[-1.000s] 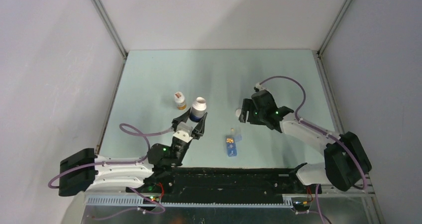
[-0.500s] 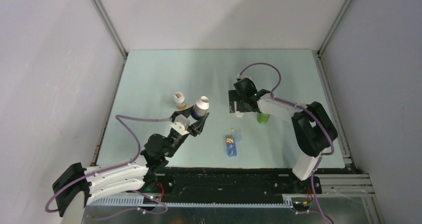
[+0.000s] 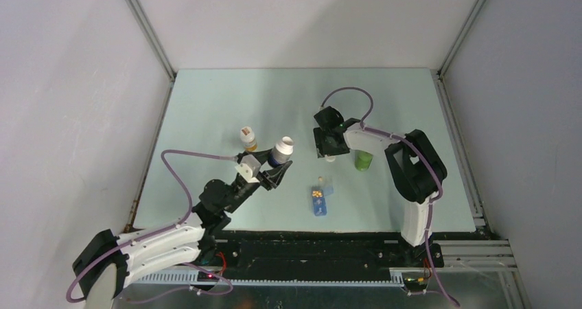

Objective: Sort the pills into containers
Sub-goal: Pick up the lid of the pill bottle at the center of the board.

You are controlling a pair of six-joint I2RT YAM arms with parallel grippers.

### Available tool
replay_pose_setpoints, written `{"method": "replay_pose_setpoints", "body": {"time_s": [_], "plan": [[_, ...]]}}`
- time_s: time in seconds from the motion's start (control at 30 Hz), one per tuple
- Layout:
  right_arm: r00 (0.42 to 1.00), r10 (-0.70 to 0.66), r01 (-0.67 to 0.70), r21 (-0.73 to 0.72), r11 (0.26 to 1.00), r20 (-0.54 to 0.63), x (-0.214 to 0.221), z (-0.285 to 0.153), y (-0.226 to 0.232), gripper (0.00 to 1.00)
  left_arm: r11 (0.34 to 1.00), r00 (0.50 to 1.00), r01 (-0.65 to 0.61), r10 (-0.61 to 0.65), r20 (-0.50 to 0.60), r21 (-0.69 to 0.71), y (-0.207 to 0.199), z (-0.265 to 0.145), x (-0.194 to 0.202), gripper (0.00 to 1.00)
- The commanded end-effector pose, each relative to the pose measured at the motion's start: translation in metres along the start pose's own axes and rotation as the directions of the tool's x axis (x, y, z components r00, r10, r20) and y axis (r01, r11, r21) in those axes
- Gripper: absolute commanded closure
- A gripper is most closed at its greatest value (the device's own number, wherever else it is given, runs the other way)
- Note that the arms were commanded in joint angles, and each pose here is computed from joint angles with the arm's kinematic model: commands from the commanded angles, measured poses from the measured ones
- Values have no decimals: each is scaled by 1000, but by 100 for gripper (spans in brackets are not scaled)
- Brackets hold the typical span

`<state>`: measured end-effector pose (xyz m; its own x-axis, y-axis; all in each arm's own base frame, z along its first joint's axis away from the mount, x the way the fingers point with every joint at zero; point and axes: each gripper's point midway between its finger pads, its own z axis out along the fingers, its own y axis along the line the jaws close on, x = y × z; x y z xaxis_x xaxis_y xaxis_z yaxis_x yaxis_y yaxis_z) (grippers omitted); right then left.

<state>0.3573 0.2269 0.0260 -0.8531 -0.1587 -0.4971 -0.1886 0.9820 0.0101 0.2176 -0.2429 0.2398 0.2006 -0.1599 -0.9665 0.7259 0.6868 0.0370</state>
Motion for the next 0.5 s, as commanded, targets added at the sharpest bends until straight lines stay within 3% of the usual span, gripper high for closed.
{"method": "replay_pose_setpoints", "body": {"time_s": [0.0,0.13,0.33,0.47], "plan": [[1000,17,-17,5,1000,-9,-8,0,-2,35,999,998,38,-39,56,34,-4,1,-15,100],[1000,20,-20,16,1000,-24,-6,2,-3,38,998,998,35,-37,51,47,-5,1,-13,100],[999,31,-31,-3,1000,-34,-7,1,-5,65,997,998,46,-49,50,55,-6,2,-13,100],[999,46,-47,-60,997,-19,-15,-12,-3,70,996,997,63,-66,49,64,-8,4,-14,100]]}}
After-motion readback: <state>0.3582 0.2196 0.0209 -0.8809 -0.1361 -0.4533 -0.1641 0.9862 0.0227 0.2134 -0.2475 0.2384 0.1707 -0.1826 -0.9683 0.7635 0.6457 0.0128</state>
